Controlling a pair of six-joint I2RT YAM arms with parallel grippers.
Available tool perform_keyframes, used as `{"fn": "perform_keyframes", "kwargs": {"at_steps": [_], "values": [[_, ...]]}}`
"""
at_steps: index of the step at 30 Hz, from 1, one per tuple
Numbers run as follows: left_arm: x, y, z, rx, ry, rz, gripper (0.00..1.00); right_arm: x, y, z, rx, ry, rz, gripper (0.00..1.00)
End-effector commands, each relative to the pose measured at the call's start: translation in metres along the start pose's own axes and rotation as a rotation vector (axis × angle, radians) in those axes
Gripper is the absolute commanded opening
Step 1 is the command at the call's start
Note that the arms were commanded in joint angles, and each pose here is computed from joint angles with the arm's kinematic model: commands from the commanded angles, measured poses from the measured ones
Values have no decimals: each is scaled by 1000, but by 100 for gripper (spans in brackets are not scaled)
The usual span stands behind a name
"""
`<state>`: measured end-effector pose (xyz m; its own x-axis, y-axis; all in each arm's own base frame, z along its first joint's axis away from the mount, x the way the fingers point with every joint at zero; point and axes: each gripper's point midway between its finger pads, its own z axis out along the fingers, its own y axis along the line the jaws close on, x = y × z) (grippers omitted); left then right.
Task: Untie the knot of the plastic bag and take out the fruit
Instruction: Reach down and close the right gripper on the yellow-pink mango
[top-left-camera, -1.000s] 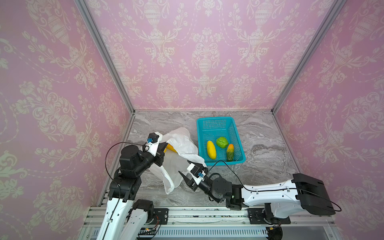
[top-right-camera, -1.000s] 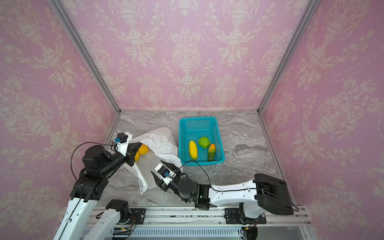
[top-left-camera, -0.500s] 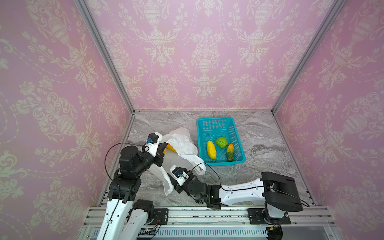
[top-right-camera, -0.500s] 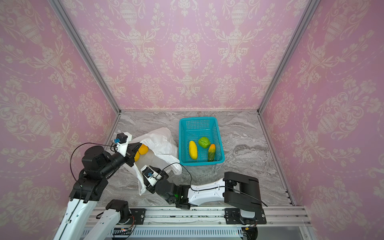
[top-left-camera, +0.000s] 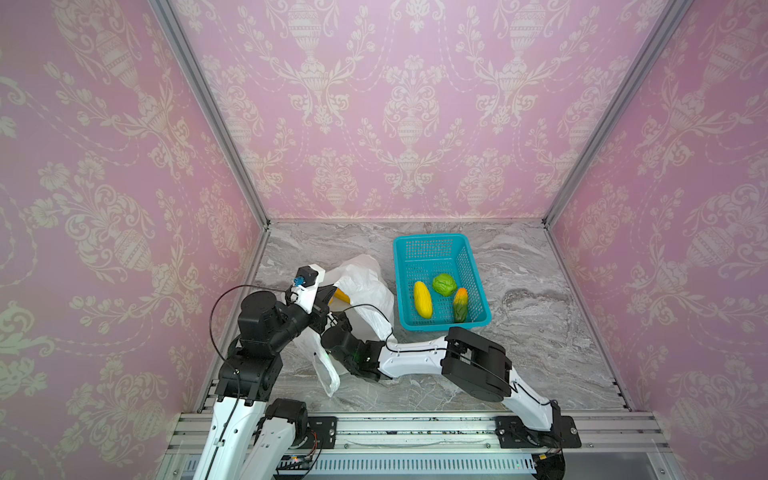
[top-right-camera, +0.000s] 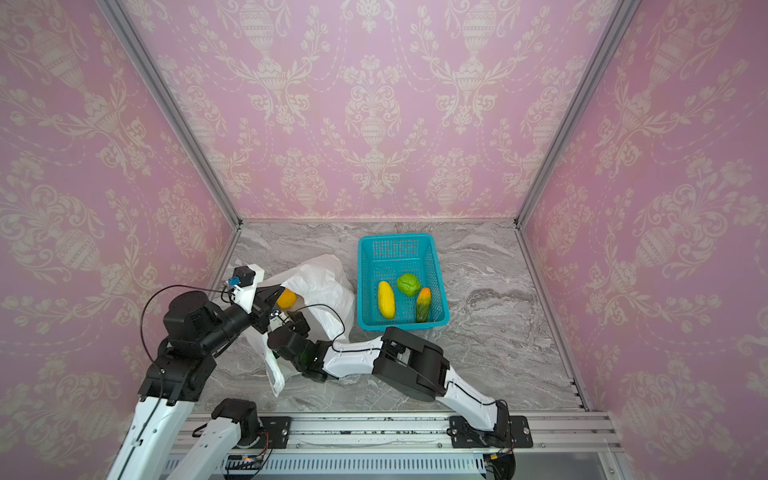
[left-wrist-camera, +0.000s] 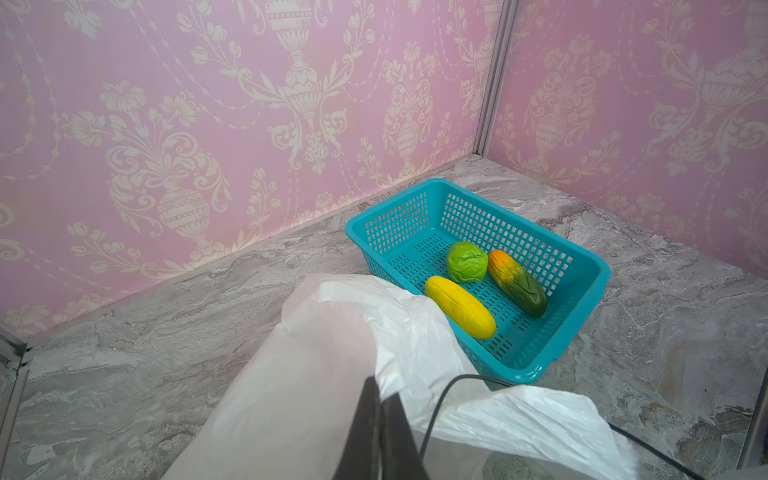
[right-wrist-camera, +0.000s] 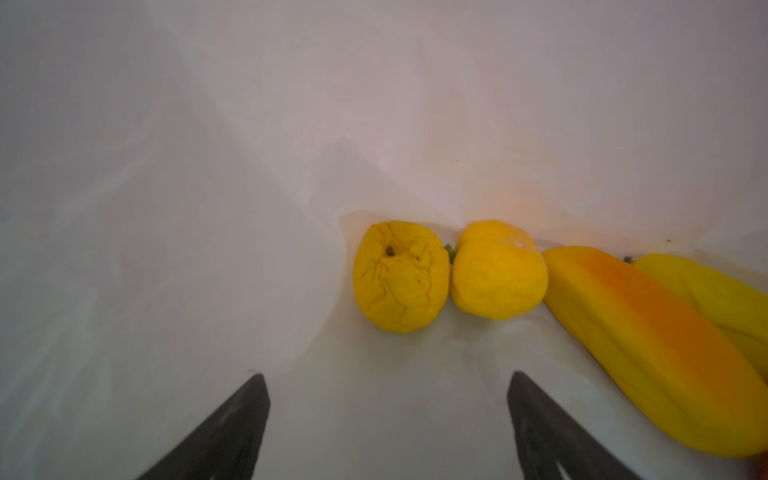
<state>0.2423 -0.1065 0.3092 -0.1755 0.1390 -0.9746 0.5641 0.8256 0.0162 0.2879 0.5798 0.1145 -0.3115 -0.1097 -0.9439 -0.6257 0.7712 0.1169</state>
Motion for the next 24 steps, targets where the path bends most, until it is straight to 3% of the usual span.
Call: {"fn": "perform_keyframes", "kwargs": {"at_steps": [1, 9, 18, 24], "values": [[-2, -3, -1, 20, -15, -22, 0, 4, -20, 24, 90, 64, 32, 94], [-4, -6, -1, 33, -24, -23, 0, 6, -50, 53, 258, 89, -14, 100], [-4, -7, -2, 39, -29, -20, 0, 21, -71, 83, 227, 156, 52, 100], [-5, -7, -2, 41, -29, -22, 0, 38, -78, 100, 198, 206, 103, 95]]}}
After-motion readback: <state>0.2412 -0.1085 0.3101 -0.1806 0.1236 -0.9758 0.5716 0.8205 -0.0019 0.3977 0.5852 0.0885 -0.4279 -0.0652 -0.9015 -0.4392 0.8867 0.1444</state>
